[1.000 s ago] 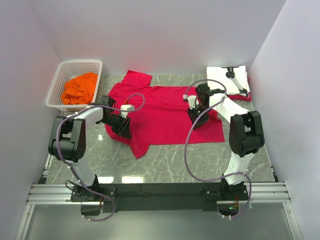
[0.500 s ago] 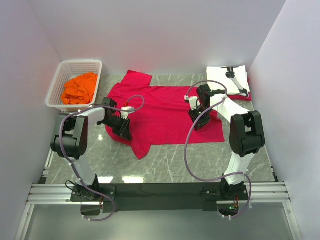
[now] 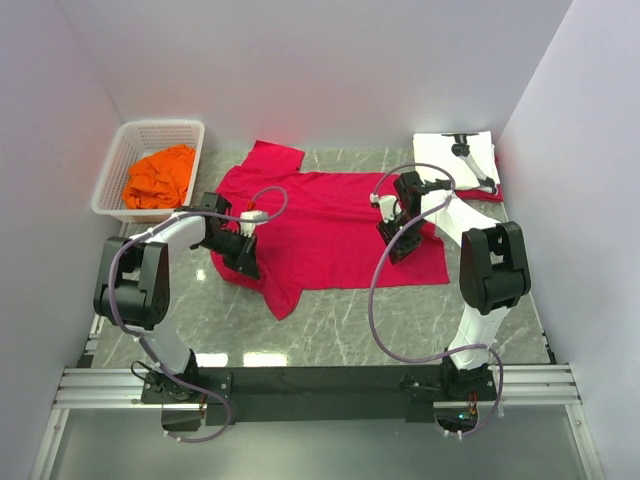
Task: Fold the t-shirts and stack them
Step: Flatten the tshirt out
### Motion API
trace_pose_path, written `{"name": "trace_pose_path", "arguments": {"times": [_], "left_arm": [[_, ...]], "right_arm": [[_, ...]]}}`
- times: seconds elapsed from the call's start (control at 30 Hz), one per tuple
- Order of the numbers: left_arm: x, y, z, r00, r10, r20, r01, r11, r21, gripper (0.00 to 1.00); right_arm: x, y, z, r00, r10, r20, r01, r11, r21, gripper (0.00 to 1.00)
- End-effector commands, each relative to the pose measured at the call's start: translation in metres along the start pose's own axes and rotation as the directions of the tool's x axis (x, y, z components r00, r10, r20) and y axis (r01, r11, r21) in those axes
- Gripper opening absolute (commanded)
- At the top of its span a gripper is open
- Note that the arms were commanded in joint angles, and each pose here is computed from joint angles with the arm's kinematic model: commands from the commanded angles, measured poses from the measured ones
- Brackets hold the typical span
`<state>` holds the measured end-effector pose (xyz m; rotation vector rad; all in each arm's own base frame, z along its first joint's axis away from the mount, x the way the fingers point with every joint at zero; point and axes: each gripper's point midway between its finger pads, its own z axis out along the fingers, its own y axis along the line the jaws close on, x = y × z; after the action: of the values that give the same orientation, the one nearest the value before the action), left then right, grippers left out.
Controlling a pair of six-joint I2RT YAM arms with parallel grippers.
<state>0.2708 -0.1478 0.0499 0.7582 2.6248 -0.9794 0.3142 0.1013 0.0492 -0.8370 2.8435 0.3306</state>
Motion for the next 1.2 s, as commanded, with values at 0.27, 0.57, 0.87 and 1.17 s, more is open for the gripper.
{"name": "trace_pose_path", "arguments": {"times": [0.27, 0.57, 0.87, 1.17], "left_arm": [[0.069, -0.025, -0.049, 0.955, 0.139, -0.261, -0.147, 0.989, -0.009, 0.01], [0.133, -0.017, -0.063, 0.861, 0.160, -0.482, -0.198, 0.980, -0.028, 0.01], [0.149, -0.033, -0.070, 0.833, 0.228, -0.504, -0.224, 0.972, 0.070, 0.42], [0.035, -0.022, -0.071, 0.918, 0.345, -0.196, -0.359, 0.933, -0.040, 0.37]], "right_arm": [[-0.003, -0.008, -0.016, 0.998, -0.036, 0.045, 0.034, 0.998, 0.046, 0.34], [0.000, -0.011, -0.017, 0.998, -0.049, 0.029, 0.047, 0.997, 0.058, 0.33], [0.020, -0.017, -0.024, 0.998, -0.056, -0.001, 0.056, 0.994, 0.094, 0.33], [0.037, -0.040, -0.020, 1.000, -0.004, -0.024, 0.007, 0.993, 0.115, 0.31]]}}
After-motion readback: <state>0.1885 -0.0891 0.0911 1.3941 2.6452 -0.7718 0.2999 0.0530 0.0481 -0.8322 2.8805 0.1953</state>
